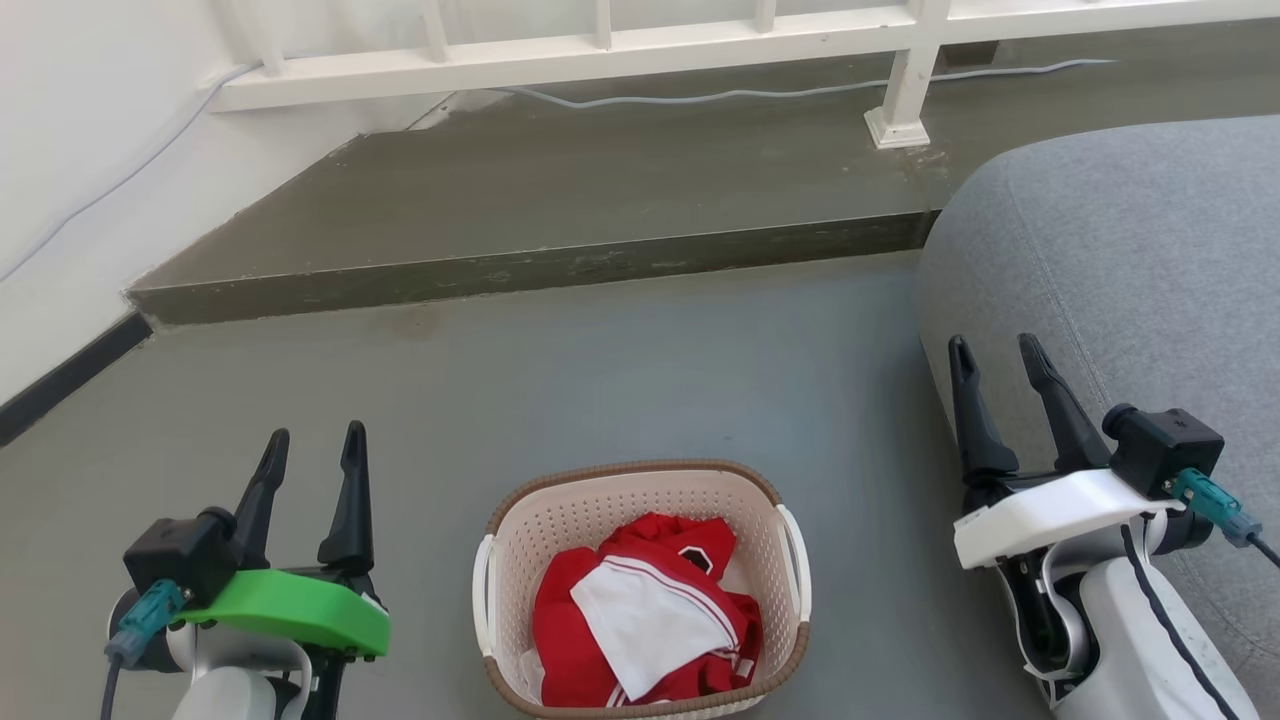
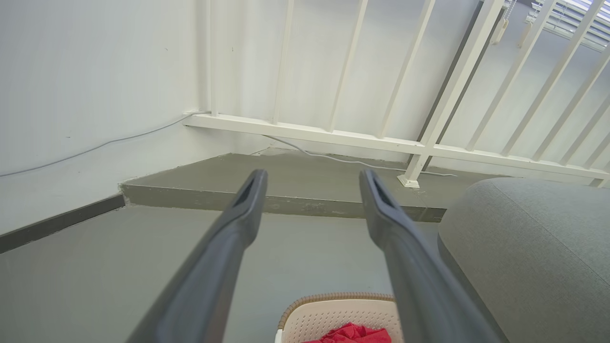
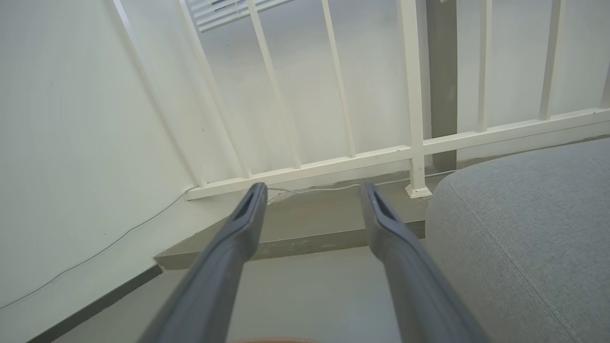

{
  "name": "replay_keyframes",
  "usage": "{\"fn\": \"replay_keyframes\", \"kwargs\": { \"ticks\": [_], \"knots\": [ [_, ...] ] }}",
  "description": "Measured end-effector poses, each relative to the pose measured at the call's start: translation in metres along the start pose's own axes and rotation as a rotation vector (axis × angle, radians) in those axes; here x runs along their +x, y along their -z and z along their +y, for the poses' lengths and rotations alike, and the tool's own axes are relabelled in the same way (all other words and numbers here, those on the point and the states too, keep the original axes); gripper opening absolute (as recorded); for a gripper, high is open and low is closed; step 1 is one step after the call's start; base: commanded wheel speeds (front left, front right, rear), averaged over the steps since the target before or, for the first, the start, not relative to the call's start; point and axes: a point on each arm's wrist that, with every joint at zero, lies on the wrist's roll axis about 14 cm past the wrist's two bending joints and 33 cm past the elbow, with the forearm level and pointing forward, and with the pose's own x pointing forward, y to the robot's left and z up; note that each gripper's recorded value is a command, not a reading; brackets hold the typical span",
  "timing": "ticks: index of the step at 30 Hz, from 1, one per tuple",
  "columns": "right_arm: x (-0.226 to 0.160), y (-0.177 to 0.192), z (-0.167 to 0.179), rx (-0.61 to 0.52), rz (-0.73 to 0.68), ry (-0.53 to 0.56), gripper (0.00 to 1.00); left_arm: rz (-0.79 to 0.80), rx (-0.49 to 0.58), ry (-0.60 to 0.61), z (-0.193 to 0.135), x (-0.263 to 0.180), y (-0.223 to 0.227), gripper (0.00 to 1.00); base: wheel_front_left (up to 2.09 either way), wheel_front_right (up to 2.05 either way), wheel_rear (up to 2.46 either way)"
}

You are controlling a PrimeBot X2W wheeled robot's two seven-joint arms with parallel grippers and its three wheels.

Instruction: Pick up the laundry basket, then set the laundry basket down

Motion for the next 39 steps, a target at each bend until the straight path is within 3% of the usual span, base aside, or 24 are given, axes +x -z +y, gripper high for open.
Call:
{"fn": "replay_keyframes", "kwargs": {
  "ticks": [28, 29, 39],
  "knots": [
    [-0.004, 0.009, -0.005, 0.001, 0.020, 0.015, 1.00, 0.012, 0.004, 0.012, -0.002, -0.001, 0.008, 1.00, 0.00, 0.00, 0.00],
    [-0.004, 0.009, -0.005, 0.000, 0.021, 0.015, 0.00, 0.012, 0.003, 0.013, -0.002, -0.001, 0.008, 0.00, 0.00, 0.00, 0.00],
    [-0.024, 0.040, -0.012, 0.036, 0.121, 0.056, 0.00, 0.096, -0.041, -0.029, 0.004, -0.012, 0.034, 0.00, 0.00, 0.00, 0.00]
  ]
}}
